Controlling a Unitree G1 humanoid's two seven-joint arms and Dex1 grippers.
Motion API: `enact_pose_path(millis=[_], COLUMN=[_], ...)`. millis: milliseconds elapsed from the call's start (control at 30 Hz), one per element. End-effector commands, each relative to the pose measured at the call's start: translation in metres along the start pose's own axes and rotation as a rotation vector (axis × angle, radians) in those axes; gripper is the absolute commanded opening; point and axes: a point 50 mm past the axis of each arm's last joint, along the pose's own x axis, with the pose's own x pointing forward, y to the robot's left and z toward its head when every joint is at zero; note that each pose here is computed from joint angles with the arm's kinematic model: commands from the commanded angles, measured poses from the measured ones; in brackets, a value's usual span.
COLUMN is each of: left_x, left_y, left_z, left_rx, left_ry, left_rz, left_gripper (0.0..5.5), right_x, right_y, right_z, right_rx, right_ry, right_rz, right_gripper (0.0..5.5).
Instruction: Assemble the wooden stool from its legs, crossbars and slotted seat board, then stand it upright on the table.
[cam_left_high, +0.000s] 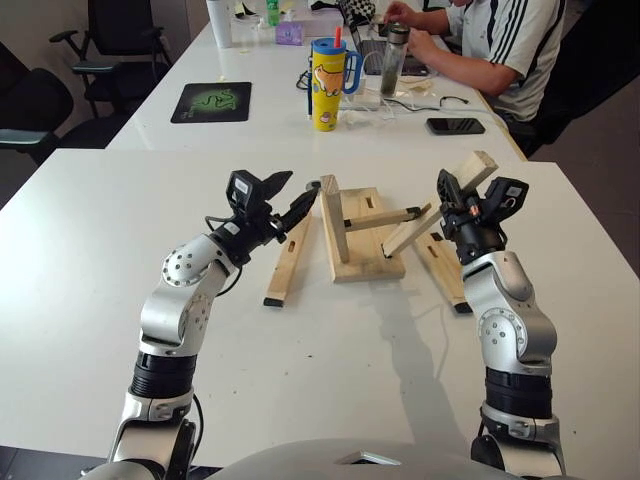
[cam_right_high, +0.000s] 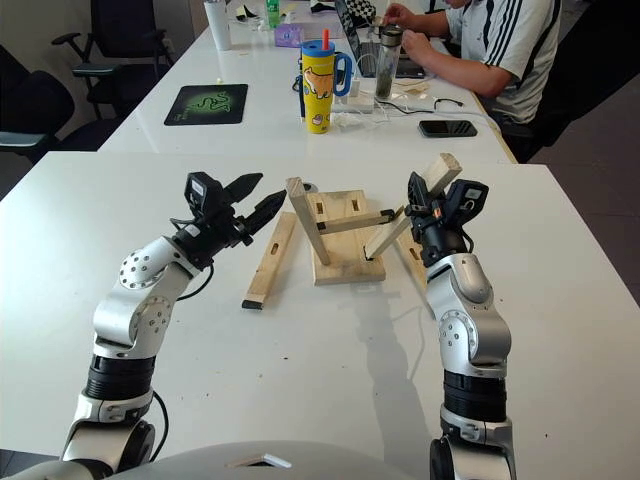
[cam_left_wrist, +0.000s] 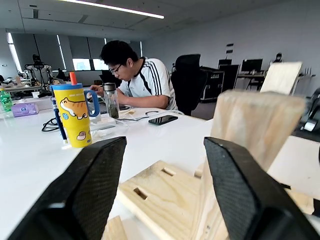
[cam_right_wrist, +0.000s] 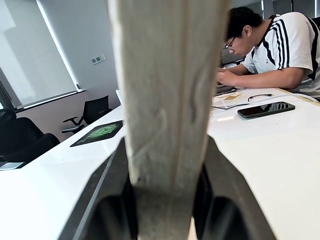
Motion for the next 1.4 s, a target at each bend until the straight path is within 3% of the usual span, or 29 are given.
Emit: enact_pose_path(millis=[33, 567, 767, 800, 1067, 1400], left_x=[0.004, 0.003, 0.004, 0.004, 0.004, 0.005], left_y=[-0.005, -0.001, 0.0, 0.0, 0.0, 0.002], left_z=[0.016, 0.008, 0.008, 0.008, 0.008, 0.008], left_rx=[-0.022, -0.019, -0.014, -0.014, -0.014, -0.012], left_ry=[-0.048, -0.018, -0.024, -0.025, -0.027, -0.036], left_rz=[-0.025, 0.008, 0.016, 0.018, 0.021, 0.038], left_gripper=[2.88, 2.88, 2.88, 2.88, 2.88, 2.88], right_x=[-0.01, 0.004, -0.001, -0.003, -0.01, 0.014], right_y=[-0.005, 0.009, 0.009, 0.009, 0.004, 0.014], right_z=[-0.03, -0.03, -0.044, -0.049, -0.064, -0.005], right_rx=[-0.037, -0.114, -0.166, -0.181, -0.223, -0.097], right_ry=[0.153, 0.22, 0.306, 0.337, 0.455, 0.091], right_rz=[-0.016, 0.075, 0.116, 0.126, 0.134, 0.108], right_gripper=[1.02, 1.02, 1.02, 1.41, 2.52, 2.52])
